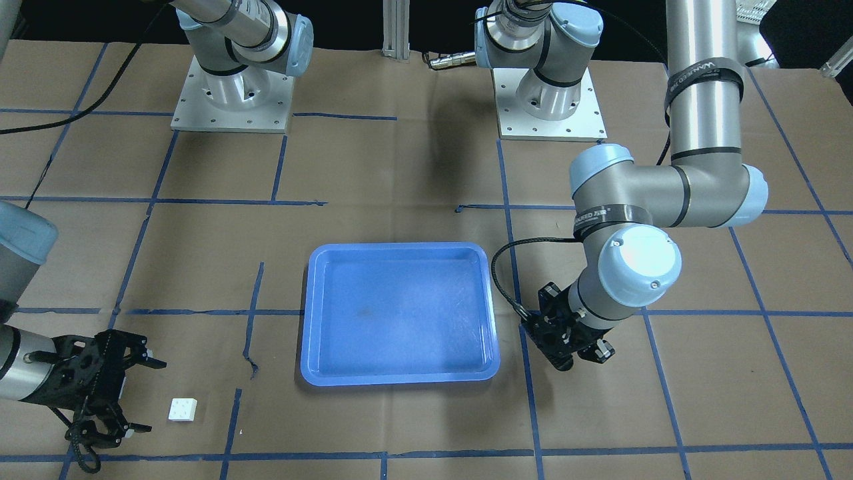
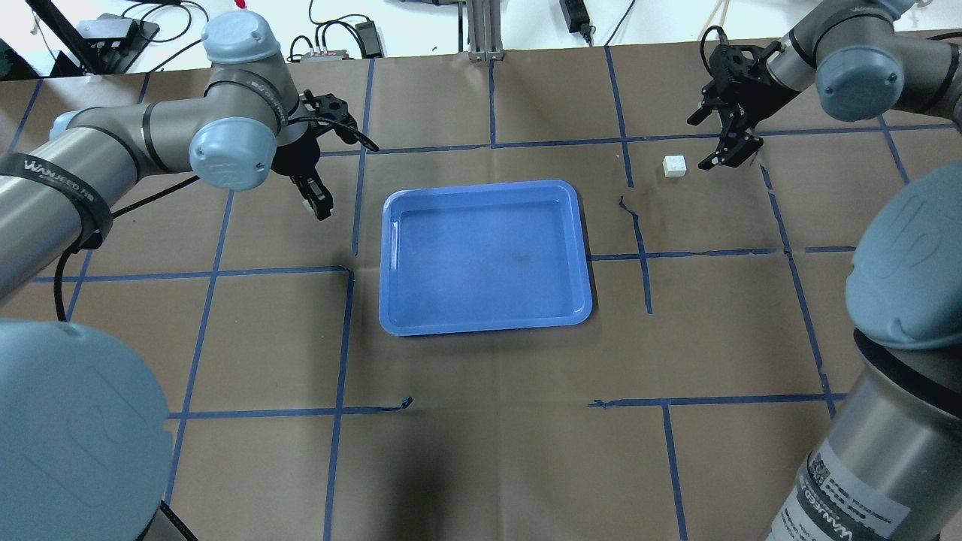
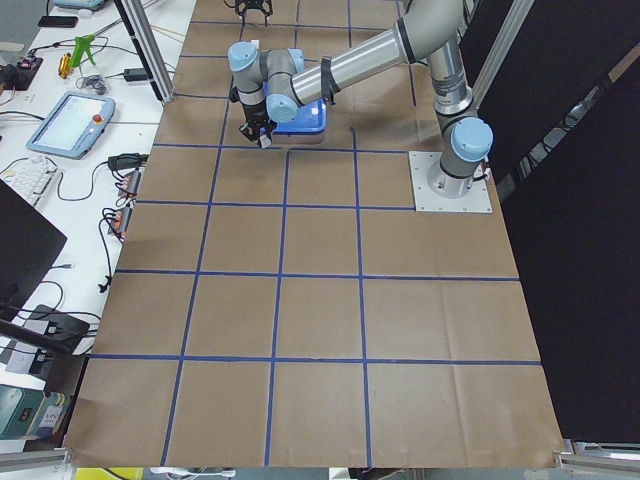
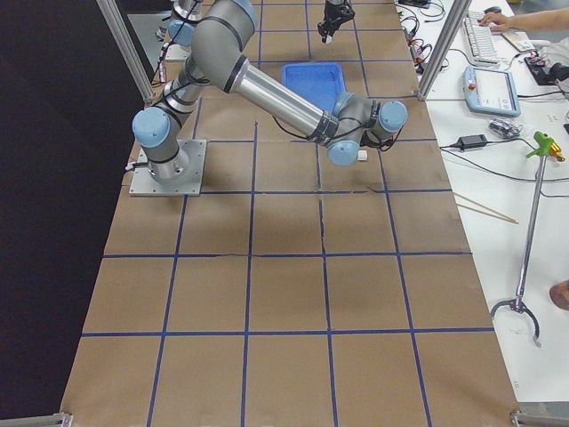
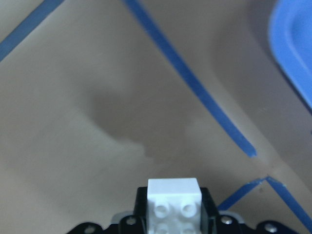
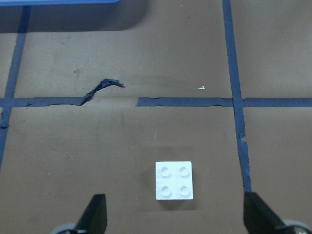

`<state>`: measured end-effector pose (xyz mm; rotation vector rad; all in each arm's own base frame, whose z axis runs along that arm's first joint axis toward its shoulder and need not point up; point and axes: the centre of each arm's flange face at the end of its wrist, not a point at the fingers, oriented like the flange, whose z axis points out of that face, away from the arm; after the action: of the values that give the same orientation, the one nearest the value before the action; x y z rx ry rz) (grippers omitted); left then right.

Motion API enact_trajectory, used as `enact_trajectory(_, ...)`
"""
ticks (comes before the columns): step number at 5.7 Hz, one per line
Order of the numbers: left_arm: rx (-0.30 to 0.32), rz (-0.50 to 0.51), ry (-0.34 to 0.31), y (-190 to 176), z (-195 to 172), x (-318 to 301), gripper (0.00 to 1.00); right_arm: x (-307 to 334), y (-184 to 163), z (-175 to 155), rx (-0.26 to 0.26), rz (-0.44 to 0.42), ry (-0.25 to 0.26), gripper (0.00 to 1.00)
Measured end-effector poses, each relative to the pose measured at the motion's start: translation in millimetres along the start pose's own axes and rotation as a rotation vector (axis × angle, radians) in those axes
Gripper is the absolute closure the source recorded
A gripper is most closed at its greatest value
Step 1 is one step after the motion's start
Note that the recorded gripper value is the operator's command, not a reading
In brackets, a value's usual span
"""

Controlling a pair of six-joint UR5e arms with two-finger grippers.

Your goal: Assemble white blocks and place on blue tray

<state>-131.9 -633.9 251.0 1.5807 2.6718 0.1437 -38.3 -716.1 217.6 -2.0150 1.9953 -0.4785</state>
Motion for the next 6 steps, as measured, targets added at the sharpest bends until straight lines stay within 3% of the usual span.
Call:
enact_trajectory(2,-0.001,0.297,-0.043,-63.8,-14.2,59.8,0.93,-1.0,8.7,25.4,0.015,-0.008,0.045,0.0)
enact_trajectory(4,0.03,0.454,-0.048,-121.7,-17.2,125.0,0.93,-10.1,14.5,46.9,0.034,0.002,0.02,0.05)
enact_trajectory(5,0.029,0.512,-0.038,-143.6,-6.4,154.5,0.92,-12.0,15.1,49.5,0.035,0.003,0.016,0.22)
enact_trajectory(6,0.024,0.543,-0.028,-156.2,10.5,170.6,0.91,-11.1,15.2,49.2,0.033,-0.001,0.023,0.26)
